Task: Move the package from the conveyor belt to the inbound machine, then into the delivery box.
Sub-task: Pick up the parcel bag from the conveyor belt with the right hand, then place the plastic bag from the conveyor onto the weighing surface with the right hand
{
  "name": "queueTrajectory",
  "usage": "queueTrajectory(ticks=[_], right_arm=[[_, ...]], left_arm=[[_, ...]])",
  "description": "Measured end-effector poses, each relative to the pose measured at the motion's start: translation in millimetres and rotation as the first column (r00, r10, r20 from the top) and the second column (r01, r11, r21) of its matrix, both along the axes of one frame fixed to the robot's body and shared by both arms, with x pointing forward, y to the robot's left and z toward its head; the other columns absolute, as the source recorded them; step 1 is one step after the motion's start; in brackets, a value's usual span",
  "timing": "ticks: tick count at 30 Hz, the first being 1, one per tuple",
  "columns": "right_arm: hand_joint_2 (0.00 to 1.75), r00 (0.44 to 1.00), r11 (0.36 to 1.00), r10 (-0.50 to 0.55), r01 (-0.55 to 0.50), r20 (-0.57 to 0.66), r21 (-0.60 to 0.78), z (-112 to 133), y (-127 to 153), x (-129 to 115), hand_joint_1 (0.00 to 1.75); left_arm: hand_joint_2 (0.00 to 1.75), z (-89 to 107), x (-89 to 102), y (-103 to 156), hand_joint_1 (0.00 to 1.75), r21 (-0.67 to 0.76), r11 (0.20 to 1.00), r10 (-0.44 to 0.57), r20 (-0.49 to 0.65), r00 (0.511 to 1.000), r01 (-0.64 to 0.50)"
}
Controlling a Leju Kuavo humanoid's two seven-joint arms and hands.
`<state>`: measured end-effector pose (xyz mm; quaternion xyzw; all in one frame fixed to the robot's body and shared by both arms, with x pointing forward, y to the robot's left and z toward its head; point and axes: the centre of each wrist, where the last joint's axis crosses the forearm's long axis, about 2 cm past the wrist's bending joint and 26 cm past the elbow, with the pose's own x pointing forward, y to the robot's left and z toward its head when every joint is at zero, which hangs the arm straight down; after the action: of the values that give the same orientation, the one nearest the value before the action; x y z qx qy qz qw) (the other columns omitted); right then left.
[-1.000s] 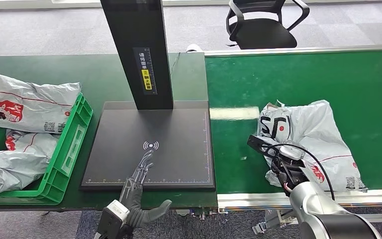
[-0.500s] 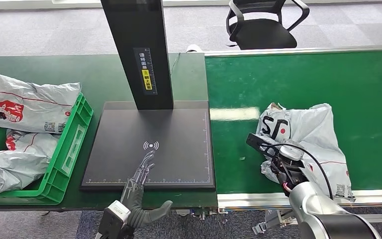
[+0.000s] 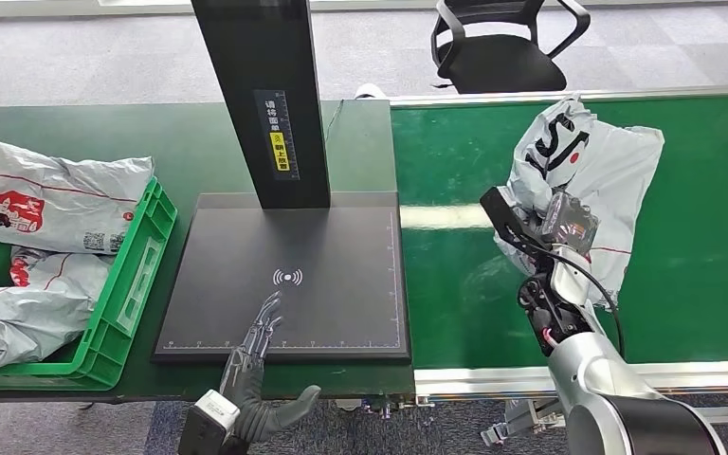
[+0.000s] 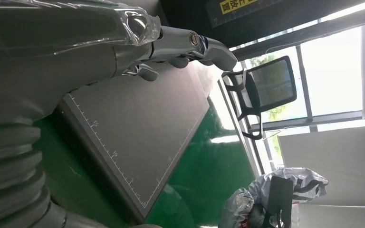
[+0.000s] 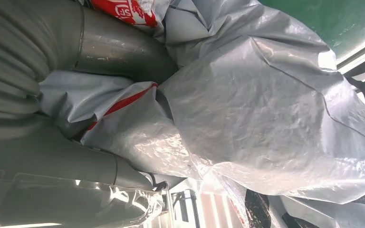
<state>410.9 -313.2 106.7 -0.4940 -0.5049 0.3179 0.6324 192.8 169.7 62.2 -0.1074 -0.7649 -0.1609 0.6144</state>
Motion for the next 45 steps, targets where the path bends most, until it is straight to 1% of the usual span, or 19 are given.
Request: queueTrajectory(ticks=[5,6,8,10,13,15,17,18,19,20,22,25,27,28,33,36,40,43,45], right_arm=[[1.75,1.000,1.000,-0.004,0.004,0.014,0.019,1,1,0,1.75],[1.75,0.999,1.000,0.006,-0.007,0.037,0.029,1,1,0,1.75],[1.75,0.989,0.996,0.055,-0.064,0.136,0.064,4,2,1,1.75],[1.75,0.951,0.979,0.131,-0.169,0.281,0.114,10,6,4,1.75],[1.75,0.857,0.931,0.199,-0.317,0.475,0.182,20,21,10,1.75],[1.75,0.813,0.903,0.212,-0.376,0.543,0.210,24,36,11,1.75],[1.75,0.784,0.866,0.222,-0.432,0.580,0.251,25,55,10,1.75],[1.75,0.775,0.830,0.234,-0.474,0.587,0.294,25,66,9,1.75],[1.75,0.769,0.776,0.260,-0.526,0.584,0.347,24,79,6,1.75],[1.75,0.762,0.706,0.303,-0.583,0.572,0.403,21,94,2,1.75],[1.75,0.731,0.532,0.424,-0.678,0.534,0.507,12,131,-12,1.75],[1.75,0.643,0.303,0.594,-0.736,0.484,0.605,-1,188,-42,1.75],[1.75,0.589,0.210,0.656,-0.743,0.472,0.635,-4,214,-58,1.75],[1.75,0.574,0.186,0.671,-0.742,0.469,0.644,-5,223,-63,1.75],[1.75,0.561,0.140,0.706,-0.709,0.432,0.691,-1,240,-72,1.75],[1.75,0.534,0.132,0.758,-0.687,0.374,0.714,0,244,-73,1.75],[1.75,0.469,0.143,0.840,-0.677,0.273,0.722,1,250,-74,1.75],[1.75,0.449,0.179,0.869,-0.674,0.206,0.716,1,253,-74,1.72],[1.75,0.454,0.213,0.876,-0.671,0.166,0.710,2,253,-73,1.00]], left_arm=[[1.75,-0.1,-1.0,1,0.00,0.001,1.000,0.001,0.000,1.000,-0.001],[1.75,-0.2,-1.3,1,0.00,0.002,1.000,0.001,0.000,1.000,-0.001],[1.75,-0.5,-1.6,1,0.00,0.002,1.000,0.003,-0.001,1.000,-0.003],[1.75,-0.5,-1.5,1,0.00,0.003,1.000,0.005,0.000,1.000,-0.005],[1.75,0.6,0.2,1,0.00,0.007,1.000,0.007,0.006,1.000,-0.008],[1.75,2.3,2.9,0,0.00,0.011,1.000,0.007,0.015,1.000,-0.008],[1.75,3.8,6.3,-1,0.00,0.015,1.000,0.005,0.022,1.000,-0.005],[1.75,4.3,7.9,-2,0.00,0.017,1.000,0.001,0.024,1.000,-0.001],[1.75,4.6,9.6,-2,0.00,0.019,1.000,-0.005,0.026,1.000,0.005],[1.75,4.8,11.4,-3,0.00,0.022,1.000,-0.012,0.028,1.000,0.012],[1.75,5.5,16.6,-5,0.00,0.029,0.999,-0.028,0.035,0.999,0.027],[1.75,7.9,25.3,-7,0.00,0.037,0.998,-0.047,0.050,0.998,0.045],[1.75,8.6,28.6,-7,0.00,0.039,0.998,-0.053,0.055,0.997,0.051],[1.75,8.6,29.4,-7,0.00,0.040,0.998,-0.054,0.056,0.997,0.051],[1.75,8.8,31.3,-5,0.00,0.025,0.999,-0.042,0.055,0.998,0.041],[1.75,8.9,31.9,-4,0.00,0.013,0.999,-0.039,0.050,0.998,0.038],[1.75,8.3,32.3,-2,0.00,0.007,1.000,-0.026,0.045,0.999,0.026],[1.75,7.0,31.1,0,0.00,0.003,1.000,-0.015,0.037,0.999,0.015],[1.75,6.4,30.1,1,0.00,0.001,1.000,-0.010,0.032,0.999,0.010]])
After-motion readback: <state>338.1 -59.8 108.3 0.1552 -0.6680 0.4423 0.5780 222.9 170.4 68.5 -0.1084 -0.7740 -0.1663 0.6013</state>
